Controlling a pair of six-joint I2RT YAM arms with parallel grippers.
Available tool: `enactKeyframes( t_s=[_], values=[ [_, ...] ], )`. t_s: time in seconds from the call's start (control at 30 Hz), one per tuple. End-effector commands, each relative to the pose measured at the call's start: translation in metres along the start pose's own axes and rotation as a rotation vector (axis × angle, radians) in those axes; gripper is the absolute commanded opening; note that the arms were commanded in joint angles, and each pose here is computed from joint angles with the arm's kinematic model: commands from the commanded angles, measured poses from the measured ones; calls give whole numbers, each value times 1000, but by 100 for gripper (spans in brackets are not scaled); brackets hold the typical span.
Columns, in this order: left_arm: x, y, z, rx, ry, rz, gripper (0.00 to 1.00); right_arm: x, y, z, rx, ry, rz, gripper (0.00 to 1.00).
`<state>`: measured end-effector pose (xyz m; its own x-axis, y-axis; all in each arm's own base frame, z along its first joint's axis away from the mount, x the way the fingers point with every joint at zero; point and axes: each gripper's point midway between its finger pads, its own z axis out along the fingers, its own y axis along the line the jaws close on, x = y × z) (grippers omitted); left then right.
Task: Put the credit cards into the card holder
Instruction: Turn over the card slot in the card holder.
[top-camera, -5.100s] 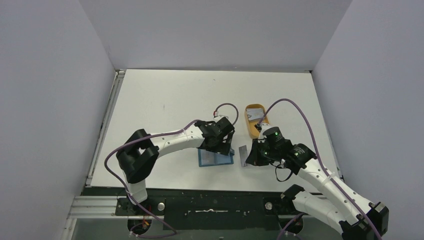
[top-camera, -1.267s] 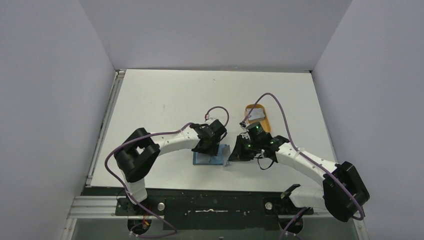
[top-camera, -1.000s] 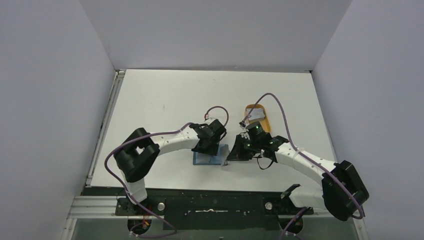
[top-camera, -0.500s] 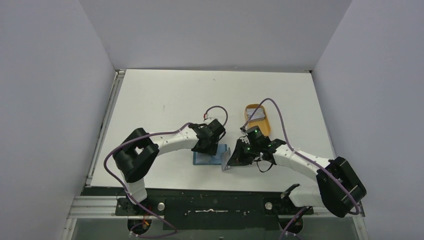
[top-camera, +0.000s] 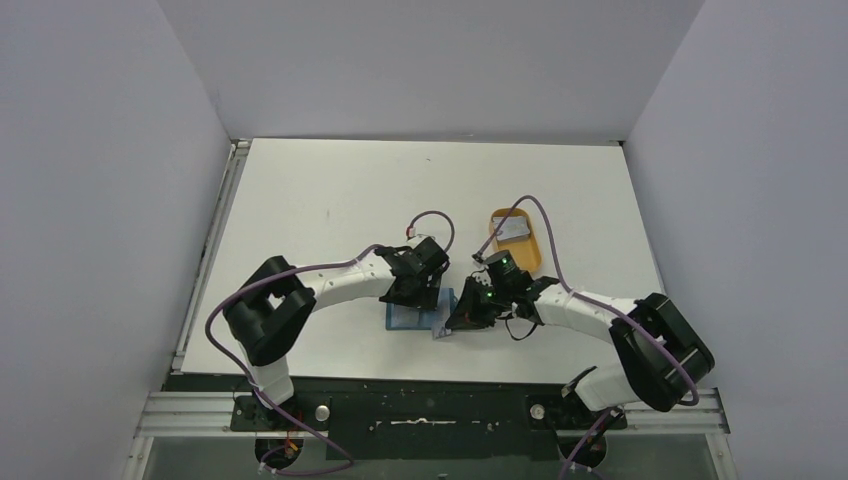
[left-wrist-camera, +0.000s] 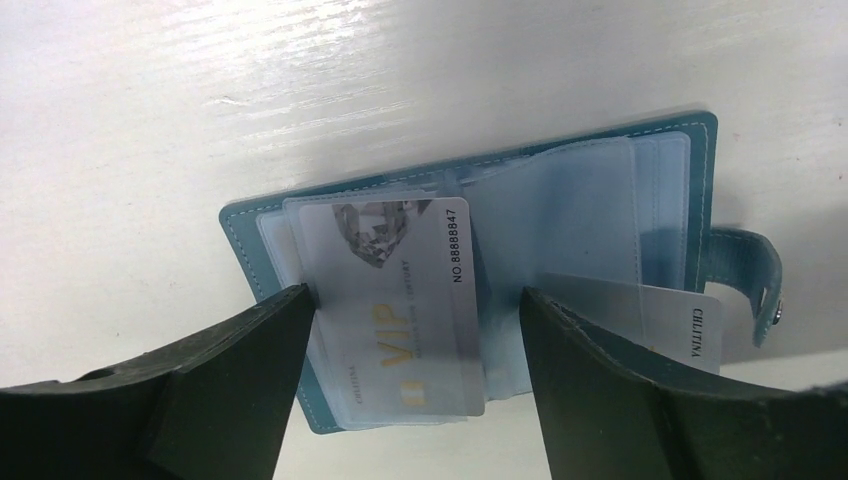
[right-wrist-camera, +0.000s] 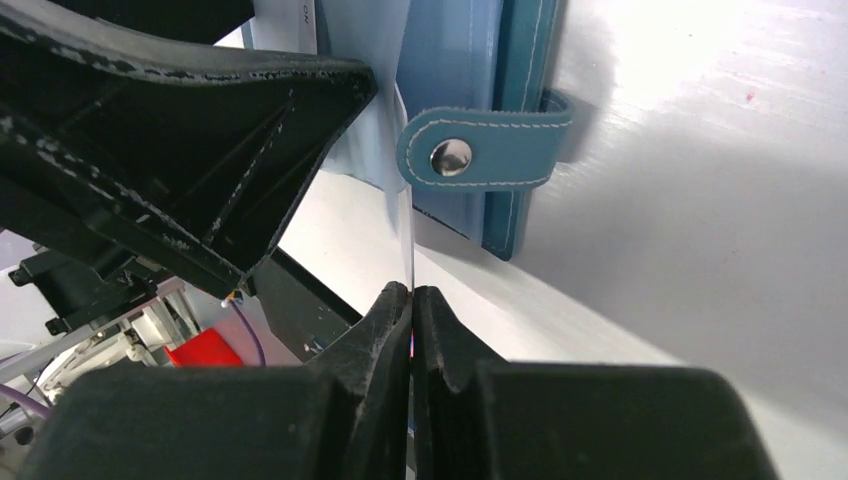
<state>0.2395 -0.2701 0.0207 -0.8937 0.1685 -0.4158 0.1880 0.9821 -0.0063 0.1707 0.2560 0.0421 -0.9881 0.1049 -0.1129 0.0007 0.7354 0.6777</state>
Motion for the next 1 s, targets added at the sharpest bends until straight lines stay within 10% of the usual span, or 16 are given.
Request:
enactKeyframes(
  t_s=[0.0, 0.97],
  values=[
    [16, 8, -8, 3, 69, -12, 77, -15, 20, 4, -67, -38, -35, 0],
    [-22, 24, -70, 205, -79, -218, 91, -16, 58, 21, -48, -12, -149, 0]
  ],
)
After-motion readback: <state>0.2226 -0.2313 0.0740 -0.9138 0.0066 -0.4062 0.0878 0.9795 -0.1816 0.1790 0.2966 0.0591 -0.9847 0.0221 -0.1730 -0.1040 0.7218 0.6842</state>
